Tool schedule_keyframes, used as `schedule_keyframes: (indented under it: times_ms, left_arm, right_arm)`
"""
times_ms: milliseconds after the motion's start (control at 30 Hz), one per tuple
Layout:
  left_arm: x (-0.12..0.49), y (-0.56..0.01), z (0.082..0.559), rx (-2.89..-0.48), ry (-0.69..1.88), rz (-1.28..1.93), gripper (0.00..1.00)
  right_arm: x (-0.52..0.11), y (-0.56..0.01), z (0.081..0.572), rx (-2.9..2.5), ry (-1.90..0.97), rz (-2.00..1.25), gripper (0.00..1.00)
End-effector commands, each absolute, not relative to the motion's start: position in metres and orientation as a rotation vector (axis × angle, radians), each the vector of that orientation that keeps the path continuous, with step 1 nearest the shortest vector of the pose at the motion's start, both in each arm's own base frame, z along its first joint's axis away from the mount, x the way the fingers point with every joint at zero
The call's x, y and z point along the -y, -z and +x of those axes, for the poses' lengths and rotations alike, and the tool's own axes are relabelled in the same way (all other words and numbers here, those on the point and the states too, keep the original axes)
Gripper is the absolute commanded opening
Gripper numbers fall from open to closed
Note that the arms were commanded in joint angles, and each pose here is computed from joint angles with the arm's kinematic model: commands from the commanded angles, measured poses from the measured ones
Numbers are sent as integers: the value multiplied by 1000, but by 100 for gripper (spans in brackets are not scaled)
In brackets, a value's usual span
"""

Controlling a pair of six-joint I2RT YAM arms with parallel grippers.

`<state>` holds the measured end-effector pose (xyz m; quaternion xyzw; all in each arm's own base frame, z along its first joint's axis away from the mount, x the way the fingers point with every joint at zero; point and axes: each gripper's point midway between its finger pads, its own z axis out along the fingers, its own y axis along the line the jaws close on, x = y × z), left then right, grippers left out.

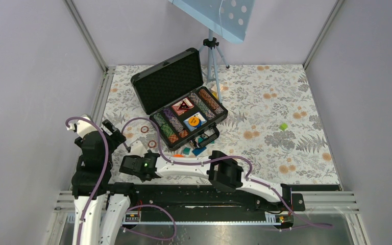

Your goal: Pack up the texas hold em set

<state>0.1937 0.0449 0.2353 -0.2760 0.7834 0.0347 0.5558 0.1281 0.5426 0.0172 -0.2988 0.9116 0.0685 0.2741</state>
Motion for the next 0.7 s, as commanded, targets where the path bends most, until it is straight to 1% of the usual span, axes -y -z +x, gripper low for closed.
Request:
schedule_keyframes:
  times_ms: [0, 133, 400, 667]
  left_arm:
    - [-45, -246, 197, -1803, -66, -649, 79]
    - [-45, -246, 197, -1803, -68, -650, 78]
    - [-45, -245, 196, -1804, -68, -650, 79]
    - [-47, -247, 194, -1793, -75, -659, 78]
  right_arm:
    - [-485, 2, 145, -2425, 137, -845, 57]
    - [-470, 2, 154, -2437, 133, -801, 57]
    - [-473, -21, 163, -2392, 93, -764, 58]
    - [-497, -62, 165, -2334, -117, -707, 61]
